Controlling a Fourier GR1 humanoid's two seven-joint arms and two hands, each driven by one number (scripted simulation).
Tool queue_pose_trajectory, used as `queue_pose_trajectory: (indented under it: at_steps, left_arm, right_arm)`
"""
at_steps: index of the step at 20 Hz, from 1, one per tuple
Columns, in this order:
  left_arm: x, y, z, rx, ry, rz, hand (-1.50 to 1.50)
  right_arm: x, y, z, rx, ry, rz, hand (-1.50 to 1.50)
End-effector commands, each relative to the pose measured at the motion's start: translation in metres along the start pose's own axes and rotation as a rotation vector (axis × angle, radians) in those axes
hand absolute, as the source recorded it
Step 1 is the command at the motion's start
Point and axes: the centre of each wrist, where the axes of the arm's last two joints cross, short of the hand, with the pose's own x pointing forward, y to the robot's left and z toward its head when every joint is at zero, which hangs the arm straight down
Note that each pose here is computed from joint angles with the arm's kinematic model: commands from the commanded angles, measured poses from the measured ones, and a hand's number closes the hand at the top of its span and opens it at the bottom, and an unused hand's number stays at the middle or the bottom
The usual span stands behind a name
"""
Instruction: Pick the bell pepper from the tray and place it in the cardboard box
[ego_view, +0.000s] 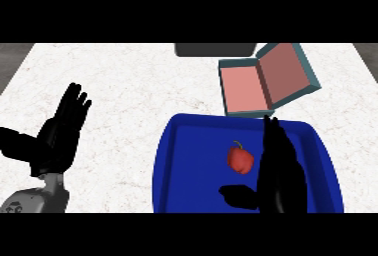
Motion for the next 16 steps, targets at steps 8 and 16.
queue_pose_trajectory:
  at_steps: [8, 16]
  left_arm:
    - [-0.003, 0.005, 0.001, -0.013, 0.010, -0.007, 0.00]
    - [-0.005, 0.001, 0.004, 0.006, 0.019, 0.007, 0.00]
  right_arm:
    - [0.012, 0.014, -0.025, 0.010, 0.174, 0.026, -1.50]
    - [-0.003, 0.041, -0.033, -0.005, 0.193, 0.041, -1.50]
